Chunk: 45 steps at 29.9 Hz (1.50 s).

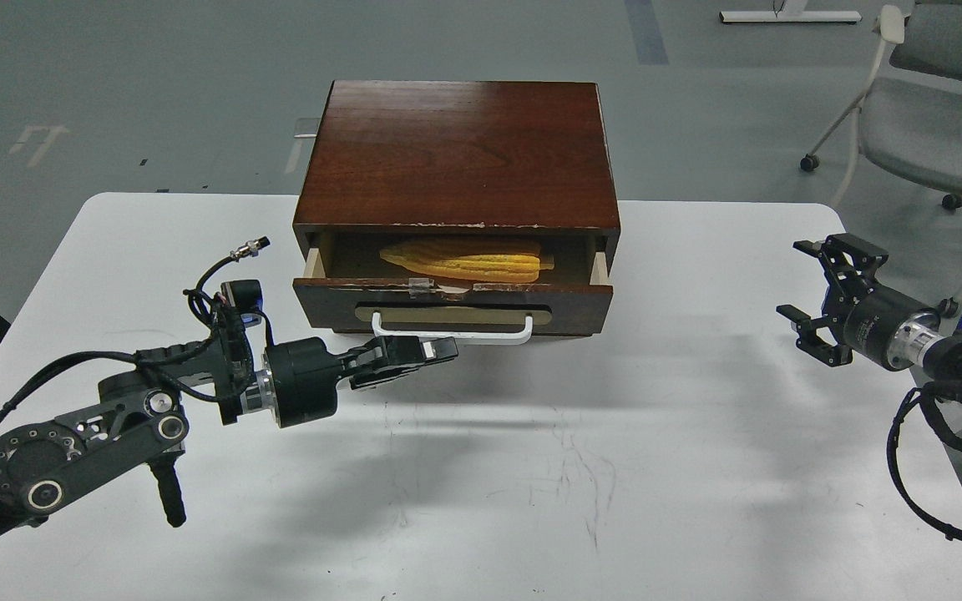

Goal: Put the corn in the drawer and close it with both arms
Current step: 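Push the drawer front with the left gripper into the cabinet, then press the drawer fully shut with the left gripper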

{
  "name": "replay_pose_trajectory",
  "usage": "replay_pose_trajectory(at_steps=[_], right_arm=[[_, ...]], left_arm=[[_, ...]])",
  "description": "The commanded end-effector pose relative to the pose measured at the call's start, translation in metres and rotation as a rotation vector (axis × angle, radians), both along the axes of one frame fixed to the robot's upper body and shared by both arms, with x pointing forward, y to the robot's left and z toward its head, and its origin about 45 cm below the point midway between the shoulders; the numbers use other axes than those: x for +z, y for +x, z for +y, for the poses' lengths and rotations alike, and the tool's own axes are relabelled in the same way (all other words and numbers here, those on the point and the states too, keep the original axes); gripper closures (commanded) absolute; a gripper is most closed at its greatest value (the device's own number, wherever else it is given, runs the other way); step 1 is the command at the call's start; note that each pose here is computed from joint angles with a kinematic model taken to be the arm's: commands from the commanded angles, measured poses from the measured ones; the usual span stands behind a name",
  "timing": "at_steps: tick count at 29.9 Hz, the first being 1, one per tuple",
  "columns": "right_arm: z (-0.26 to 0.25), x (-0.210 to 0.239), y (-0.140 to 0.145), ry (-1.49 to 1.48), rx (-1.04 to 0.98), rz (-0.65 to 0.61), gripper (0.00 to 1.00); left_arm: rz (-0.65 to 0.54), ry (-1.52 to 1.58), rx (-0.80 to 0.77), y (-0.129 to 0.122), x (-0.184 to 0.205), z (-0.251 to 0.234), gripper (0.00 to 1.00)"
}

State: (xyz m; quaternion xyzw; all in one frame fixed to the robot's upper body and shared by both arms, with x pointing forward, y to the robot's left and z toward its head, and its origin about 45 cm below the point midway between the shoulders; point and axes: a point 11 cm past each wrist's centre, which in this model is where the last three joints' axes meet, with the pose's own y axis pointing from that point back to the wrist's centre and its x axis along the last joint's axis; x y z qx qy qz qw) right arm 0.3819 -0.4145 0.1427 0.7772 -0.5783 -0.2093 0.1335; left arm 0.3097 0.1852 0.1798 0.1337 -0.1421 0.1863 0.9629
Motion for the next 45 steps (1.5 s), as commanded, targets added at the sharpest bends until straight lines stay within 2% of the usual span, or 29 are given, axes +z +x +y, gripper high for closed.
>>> replay_pose_trajectory(at_steps=[1,11,25,31,45], right_arm=[[0.0,0.0,0.0,0.0,-0.002,-0.001,0.08],[0.0,0.003,0.002,0.0,0.0,-0.008,0.08],[0.0,0.004,0.003,-0.001,-0.001,-0.01,0.08],[-0.001,0.003,0.002,-0.001,-0.001,-0.009,0.08],[-0.001,0.004,0.003,-0.002,-0.002,-0.01,0.08]], left_arm=[[0.004,-0.015,-0.004,0.001,-0.002,-0.008,0.89],[-0.023,0.005,0.023,0.019,0.004,-0.002,0.88],[-0.004,0.004,0.039,0.025,-0.007,-0.013,0.86],[-0.03,0.013,0.049,0.039,0.001,-0.013,0.86],[-0.037,0.017,0.074,0.053,0.0,-0.017,0.85]])
